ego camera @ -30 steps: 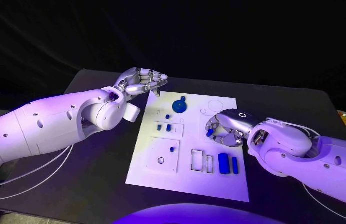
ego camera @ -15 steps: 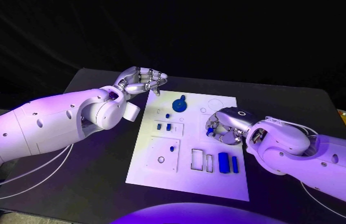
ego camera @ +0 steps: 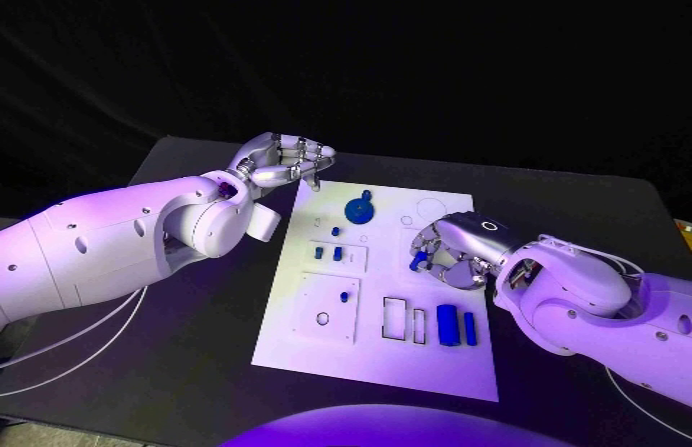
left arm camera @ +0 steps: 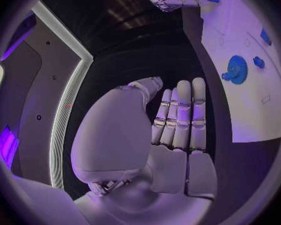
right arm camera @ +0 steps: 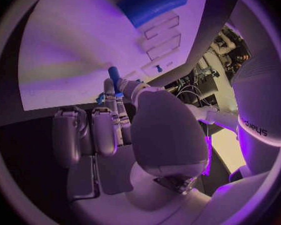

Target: Assemble the parts on the task board

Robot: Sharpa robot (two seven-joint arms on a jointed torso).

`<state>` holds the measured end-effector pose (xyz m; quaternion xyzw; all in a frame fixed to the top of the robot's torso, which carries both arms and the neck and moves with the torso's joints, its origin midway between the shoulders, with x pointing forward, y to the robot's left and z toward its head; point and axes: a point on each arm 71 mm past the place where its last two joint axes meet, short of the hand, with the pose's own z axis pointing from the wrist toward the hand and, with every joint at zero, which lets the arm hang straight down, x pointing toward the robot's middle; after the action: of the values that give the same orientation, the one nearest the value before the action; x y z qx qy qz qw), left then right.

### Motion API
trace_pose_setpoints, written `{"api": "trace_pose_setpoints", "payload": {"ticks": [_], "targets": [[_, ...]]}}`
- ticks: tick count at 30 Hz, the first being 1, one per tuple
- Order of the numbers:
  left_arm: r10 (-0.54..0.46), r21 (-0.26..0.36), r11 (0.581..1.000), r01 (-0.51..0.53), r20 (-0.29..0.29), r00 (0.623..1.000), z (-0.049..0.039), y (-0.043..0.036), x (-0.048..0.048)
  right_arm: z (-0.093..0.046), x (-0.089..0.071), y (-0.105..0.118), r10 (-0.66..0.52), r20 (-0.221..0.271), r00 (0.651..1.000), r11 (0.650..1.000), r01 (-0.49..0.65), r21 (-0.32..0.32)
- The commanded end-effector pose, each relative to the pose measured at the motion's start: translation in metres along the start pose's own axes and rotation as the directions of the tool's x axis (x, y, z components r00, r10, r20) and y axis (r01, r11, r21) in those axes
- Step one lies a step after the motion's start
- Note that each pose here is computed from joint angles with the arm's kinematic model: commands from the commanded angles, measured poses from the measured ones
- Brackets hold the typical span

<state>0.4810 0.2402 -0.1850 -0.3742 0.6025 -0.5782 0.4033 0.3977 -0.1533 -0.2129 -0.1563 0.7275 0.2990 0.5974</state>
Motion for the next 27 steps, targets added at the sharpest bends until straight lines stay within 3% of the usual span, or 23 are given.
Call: {"api": "trace_pose_setpoints", "payload": {"ticks": [1, 7, 13, 21, 27], "targets": [[-0.011, 0.005, 1.0, 0.011, -0.012, 1.0, 0.0011, -0.0005, 0.002, -0.002, -0.009, 0.008, 0.021, 0.038, 0.999, 1.0, -0.02, -0.02], [-0.014, 0.004, 1.0, 0.014, -0.013, 1.0, 0.0025, 0.0005, 0.003, -0.005, -0.02, 0.027, 0.046, 0.067, 0.997, 0.996, -0.041, -0.074], [-0.017, 0.003, 1.0, 0.017, -0.015, 1.0, 0.004, 0.0017, 0.0045, 0.004, -0.018, 0.054, 0.083, 0.063, 0.995, 0.986, -0.073, -0.152], [-0.023, 0.004, 1.0, 0.023, -0.023, 0.999, 0.0064, 0.0027, 0.0082, 0.021, 0.005, 0.096, 0.128, 0.014, 0.992, 0.958, -0.12, -0.261], [-0.026, 0.004, 1.0, 0.026, -0.029, 0.999, 0.008, 0.003, 0.0107, 0.029, 0.027, 0.112, 0.147, -0.03, 0.989, 0.943, -0.149, -0.298]]}}
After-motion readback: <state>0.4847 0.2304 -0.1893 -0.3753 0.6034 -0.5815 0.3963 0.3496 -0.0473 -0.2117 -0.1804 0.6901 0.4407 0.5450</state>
